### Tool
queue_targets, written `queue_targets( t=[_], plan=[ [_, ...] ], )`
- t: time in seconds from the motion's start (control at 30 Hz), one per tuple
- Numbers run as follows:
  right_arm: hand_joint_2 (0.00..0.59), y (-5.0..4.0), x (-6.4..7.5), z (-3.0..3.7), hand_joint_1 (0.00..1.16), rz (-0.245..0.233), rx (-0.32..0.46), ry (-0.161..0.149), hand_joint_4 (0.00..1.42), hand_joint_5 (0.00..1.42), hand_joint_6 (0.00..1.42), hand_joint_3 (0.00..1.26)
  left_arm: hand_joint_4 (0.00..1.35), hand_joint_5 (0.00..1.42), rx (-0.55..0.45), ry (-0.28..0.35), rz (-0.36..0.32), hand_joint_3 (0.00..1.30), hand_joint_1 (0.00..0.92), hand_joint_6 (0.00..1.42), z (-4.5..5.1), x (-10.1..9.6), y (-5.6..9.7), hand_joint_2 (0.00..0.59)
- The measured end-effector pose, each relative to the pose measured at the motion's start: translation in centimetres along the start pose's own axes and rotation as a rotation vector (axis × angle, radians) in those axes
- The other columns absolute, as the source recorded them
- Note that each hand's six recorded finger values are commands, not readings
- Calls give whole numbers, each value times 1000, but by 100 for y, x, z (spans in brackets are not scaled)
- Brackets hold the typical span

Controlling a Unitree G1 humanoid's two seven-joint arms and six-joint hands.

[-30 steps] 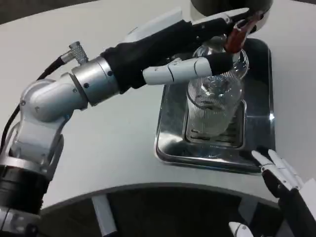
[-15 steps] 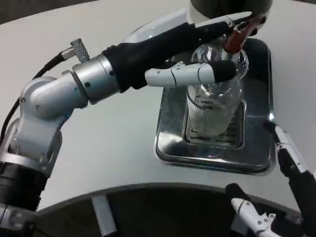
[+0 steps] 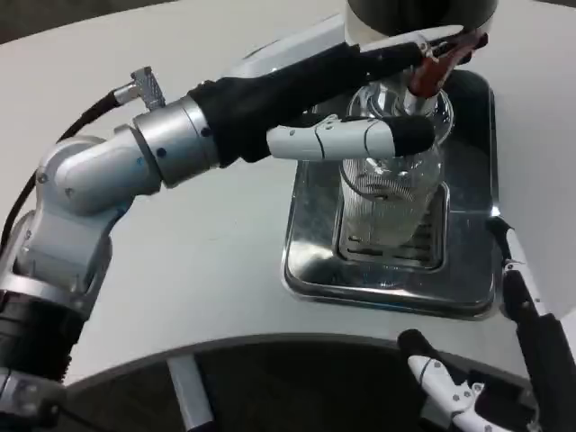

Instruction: Grasp the cup under the faucet to collect the drink, then remove the cup.

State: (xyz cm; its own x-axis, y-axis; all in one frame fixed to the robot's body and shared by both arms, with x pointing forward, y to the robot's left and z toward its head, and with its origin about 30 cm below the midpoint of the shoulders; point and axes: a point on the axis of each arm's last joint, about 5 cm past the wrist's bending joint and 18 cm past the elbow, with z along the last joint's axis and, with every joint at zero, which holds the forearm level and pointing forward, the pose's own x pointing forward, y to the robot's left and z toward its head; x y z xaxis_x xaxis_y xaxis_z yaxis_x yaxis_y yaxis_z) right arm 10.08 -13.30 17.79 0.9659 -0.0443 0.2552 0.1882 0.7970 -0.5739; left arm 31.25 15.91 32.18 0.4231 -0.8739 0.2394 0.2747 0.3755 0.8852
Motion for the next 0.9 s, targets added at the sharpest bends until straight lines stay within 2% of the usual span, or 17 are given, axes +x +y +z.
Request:
queue_targets(
  t=[0.3, 0.47, 0.77, 0.9],
  plan=[
    [275, 88, 122, -11, 687, -27, 33, -47, 0, 39, 163, 0, 0, 50, 43, 2, -13, 108, 0, 160, 20, 5, 18, 83],
    [273, 142, 211, 25, 691, -38, 51, -84, 0, 37, 163, 0, 0, 50, 51, 0, -15, 108, 0, 160, 26, 7, 24, 83],
    [267, 268, 319, 20, 697, -24, 66, -82, 0, 20, 145, 0, 0, 41, 73, 1, -26, 108, 0, 160, 40, 3, 50, 83],
    [262, 309, 355, -1, 702, -26, 64, -65, 0, 15, 135, 0, 0, 39, 87, -4, -36, 108, 0, 160, 50, 7, 57, 82]
  ],
)
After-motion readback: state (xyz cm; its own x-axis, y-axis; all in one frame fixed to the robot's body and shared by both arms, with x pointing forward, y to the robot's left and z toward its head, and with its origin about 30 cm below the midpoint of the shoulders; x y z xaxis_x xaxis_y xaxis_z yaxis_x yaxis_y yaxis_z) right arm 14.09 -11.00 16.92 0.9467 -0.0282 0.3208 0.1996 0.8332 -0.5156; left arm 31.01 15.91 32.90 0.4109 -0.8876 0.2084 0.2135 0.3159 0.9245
